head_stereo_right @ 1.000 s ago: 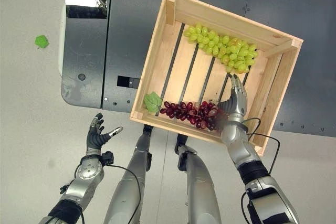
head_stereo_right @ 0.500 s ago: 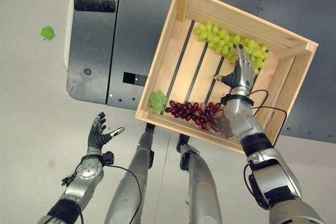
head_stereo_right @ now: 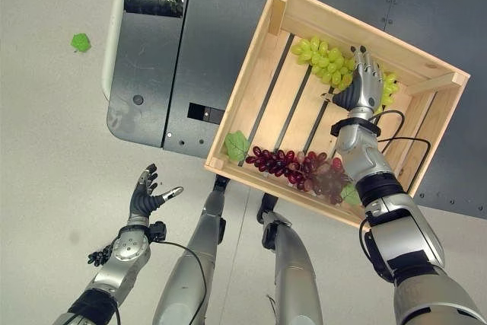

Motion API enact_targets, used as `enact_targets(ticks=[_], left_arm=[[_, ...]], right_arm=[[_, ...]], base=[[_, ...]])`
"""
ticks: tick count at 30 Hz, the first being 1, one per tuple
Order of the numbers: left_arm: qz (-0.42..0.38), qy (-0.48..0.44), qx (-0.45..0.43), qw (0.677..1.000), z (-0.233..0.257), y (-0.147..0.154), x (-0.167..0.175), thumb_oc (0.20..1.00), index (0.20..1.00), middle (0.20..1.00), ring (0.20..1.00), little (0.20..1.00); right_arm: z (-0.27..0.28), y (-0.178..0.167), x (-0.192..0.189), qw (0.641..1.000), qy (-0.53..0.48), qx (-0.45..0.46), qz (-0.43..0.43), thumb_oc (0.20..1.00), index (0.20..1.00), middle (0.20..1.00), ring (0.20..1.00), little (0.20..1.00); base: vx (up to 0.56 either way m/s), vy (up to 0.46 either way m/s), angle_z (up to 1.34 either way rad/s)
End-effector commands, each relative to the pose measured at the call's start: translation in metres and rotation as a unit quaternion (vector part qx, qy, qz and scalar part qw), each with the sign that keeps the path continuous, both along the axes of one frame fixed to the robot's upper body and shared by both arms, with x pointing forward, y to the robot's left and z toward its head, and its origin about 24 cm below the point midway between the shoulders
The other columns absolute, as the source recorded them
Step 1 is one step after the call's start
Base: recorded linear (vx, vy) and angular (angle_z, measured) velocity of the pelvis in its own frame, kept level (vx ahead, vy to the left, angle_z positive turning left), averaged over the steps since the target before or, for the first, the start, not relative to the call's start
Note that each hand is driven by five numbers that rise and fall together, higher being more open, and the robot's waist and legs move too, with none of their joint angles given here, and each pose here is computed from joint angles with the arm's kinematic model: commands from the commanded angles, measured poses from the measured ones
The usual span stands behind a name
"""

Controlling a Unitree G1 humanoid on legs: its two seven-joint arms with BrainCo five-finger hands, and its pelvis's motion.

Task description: Pick up the fruits from the basket on one side to the basket on the other side

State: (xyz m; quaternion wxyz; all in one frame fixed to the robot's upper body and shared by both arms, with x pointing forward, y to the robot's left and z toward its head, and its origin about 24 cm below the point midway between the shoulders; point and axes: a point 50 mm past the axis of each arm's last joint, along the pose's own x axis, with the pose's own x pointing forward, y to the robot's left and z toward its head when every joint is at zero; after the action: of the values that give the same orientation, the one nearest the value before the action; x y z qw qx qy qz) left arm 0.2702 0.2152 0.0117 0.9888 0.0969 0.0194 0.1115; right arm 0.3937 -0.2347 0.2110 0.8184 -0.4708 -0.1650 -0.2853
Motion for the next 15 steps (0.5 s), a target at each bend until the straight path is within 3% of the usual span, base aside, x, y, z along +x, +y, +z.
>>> enact_targets(ticks=[1, 13, 14, 15], left_arm=[[-0.019, -0.019, -0.019, 0.999, 0.005, -0.007, -0.002, 1.0, 1.0, 1.0, 1.0, 1.0], [-0.036, 0.003, -0.031, 0.999, 0.0, -0.006, -0.004, 1.0, 1.0, 1.0, 1.0, 1.0], [-0.036, 0.005, -0.032, 0.999, -0.001, -0.006, -0.003, 1.0, 1.0, 1.0, 1.0, 1.0], [-0.036, 0.008, -0.033, 0.999, -0.001, -0.006, -0.003, 1.0, 1.0, 1.0, 1.0, 1.0]], right_arm=[[0.026, -0.02, -0.002, 0.999, -0.019, -0.029, -0.022, 1.0, 1.0, 1.0, 1.0, 1.0], [0.033, -0.019, 0.016, 0.996, 0.09, 0.007, 0.001, 1.0, 1.0, 1.0, 1.0, 1.0], [0.035, -0.02, 0.017, 0.996, 0.091, 0.005, 0.002, 0.95, 0.95, 0.95, 0.95, 0.95], [0.036, -0.018, 0.017, 0.995, 0.096, 0.003, 0.006, 0.79, 0.79, 0.79, 0.79, 0.79]], base=[[0.0, 0.0, 0.0], [0.0, 0.0, 0.01], [0.0, 0.0, 0.0], [0.0, -0.004, 0.03]])
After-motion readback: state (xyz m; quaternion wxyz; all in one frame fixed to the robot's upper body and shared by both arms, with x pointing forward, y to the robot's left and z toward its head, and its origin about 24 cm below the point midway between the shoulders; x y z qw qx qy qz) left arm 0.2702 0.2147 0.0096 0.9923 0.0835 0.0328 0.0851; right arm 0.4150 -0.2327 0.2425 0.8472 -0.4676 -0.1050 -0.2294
